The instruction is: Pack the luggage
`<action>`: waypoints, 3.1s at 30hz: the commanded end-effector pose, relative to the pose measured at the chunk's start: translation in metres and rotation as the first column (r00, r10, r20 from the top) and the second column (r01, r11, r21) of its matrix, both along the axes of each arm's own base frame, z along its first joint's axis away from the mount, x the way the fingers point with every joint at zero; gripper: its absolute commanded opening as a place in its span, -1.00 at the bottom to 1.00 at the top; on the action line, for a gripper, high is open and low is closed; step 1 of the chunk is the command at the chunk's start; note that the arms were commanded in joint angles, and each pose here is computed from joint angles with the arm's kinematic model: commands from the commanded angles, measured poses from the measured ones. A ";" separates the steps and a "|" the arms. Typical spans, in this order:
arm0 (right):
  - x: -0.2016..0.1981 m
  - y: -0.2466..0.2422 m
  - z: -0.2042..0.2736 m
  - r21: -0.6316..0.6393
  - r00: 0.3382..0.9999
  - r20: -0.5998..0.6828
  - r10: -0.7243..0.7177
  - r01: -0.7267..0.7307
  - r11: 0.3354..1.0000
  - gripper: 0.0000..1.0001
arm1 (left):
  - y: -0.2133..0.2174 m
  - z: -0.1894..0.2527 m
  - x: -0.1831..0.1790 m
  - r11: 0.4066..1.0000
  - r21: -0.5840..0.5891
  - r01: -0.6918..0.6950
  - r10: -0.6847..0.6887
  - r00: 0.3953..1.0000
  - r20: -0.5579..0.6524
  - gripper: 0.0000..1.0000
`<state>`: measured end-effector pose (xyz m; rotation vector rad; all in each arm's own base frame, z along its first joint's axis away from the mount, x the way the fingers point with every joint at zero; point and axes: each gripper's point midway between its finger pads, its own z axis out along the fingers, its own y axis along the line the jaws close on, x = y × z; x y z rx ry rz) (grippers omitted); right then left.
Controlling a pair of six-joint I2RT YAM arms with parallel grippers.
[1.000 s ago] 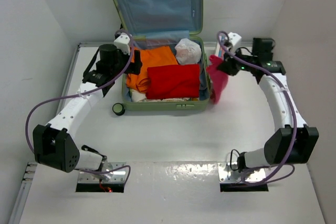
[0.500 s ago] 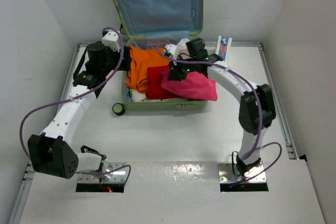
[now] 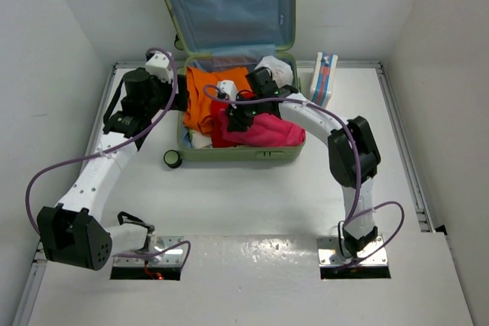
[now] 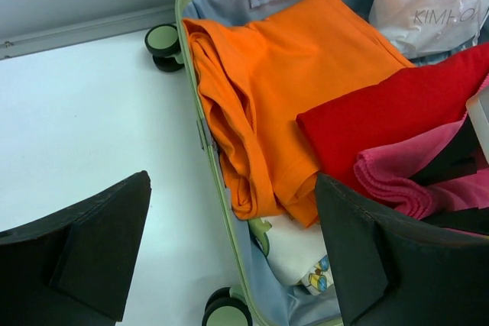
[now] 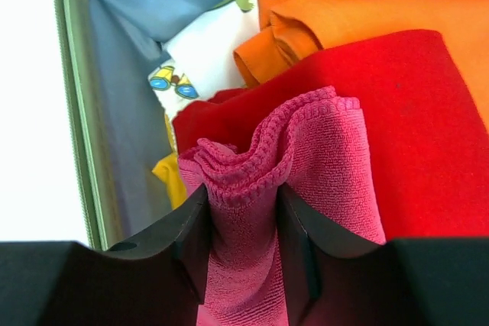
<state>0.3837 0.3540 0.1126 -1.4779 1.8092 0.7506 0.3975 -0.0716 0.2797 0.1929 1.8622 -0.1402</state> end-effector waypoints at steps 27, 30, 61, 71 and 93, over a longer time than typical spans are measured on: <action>0.008 0.060 0.019 0.126 0.992 -0.109 -0.057 0.071 0.990 -0.60 | 0.005 0.007 0.014 0.998 -0.051 -0.028 0.029 1.000 0.007 0.80; 0.008 0.045 0.022 0.100 0.990 -0.112 -0.088 0.099 0.990 -0.05 | 0.004 0.008 0.017 0.998 -0.061 -0.031 0.032 0.999 0.004 0.83; 0.180 -0.334 0.106 0.026 -0.232 -0.097 -0.968 0.972 -0.235 1.00 | 0.036 0.025 0.028 0.965 -0.071 -0.251 0.254 0.966 0.046 0.98; 0.188 -0.353 0.055 -0.052 -0.272 -0.053 -0.961 0.962 -0.269 1.00 | 0.034 0.016 0.027 0.968 -0.067 -0.240 0.243 0.970 0.028 0.98; 0.190 -0.403 -0.044 -0.227 -0.233 -0.047 -0.971 0.949 -0.217 0.49 | 0.040 -0.001 0.027 0.967 -0.042 -0.249 0.249 0.968 -0.015 0.98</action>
